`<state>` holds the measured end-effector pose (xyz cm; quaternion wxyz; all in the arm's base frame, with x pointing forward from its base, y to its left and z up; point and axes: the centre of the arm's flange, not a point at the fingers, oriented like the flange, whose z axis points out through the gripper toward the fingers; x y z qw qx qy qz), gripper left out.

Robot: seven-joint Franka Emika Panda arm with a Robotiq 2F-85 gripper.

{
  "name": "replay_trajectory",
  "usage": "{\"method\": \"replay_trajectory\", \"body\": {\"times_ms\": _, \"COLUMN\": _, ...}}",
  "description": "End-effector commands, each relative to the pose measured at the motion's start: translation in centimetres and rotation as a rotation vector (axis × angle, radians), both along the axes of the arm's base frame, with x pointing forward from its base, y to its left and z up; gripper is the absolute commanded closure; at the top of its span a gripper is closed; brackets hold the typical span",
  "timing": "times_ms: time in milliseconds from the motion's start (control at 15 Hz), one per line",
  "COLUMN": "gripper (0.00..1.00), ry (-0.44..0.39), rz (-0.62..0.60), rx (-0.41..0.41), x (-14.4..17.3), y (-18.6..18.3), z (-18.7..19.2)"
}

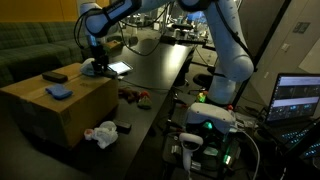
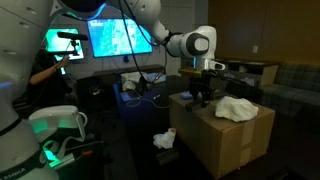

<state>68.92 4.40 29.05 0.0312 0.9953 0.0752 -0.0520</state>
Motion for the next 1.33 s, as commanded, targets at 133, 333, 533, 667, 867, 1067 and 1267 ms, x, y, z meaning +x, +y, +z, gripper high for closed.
{"method": "replay_trajectory", "body": {"times_ms": 133, "gripper": 0.68, "ry": -0.070, "rz": 0.011, "rx": -0.031, "x": 7.2, "y": 2.9, "z": -0.8}}
{"method": "replay_trajectory", "body": {"times_ms": 333, "gripper": 0.68, "ry": -0.094, "rz": 0.022, "rx": -0.020, "x": 8.5, "y": 3.9, "z": -1.4}}
{"method": "replay_trajectory", "body": {"times_ms": 533, "gripper": 0.68, "ry": -0.105, "rz": 0.032, "rx": -0.017, "x": 9.3, "y": 4.9, "z": -2.1}}
{"method": "replay_trajectory", "body": {"times_ms": 667, "gripper": 0.68, "ry": -0.092, "rz": 0.035, "rx": -0.011, "x": 9.7, "y": 5.4, "z": -2.3}}
{"method": "replay_trajectory", "body": {"times_ms": 867, "gripper": 0.68, "ry": -0.059, "rz": 0.036, "rx": -0.012, "x": 10.2, "y": 6.0, "z": -1.9}}
{"method": "replay_trajectory", "body": {"times_ms": 1067, "gripper": 0.17, "ry": -0.033, "rz": 0.028, "rx": -0.016, "x": 10.5, "y": 6.6, "z": -1.2}}
{"method": "replay_trajectory", "body": {"times_ms": 1267, "gripper": 0.00, "ry": -0.020, "rz": 0.016, "rx": -0.020, "x": 10.8, "y": 7.4, "z": -0.2}}
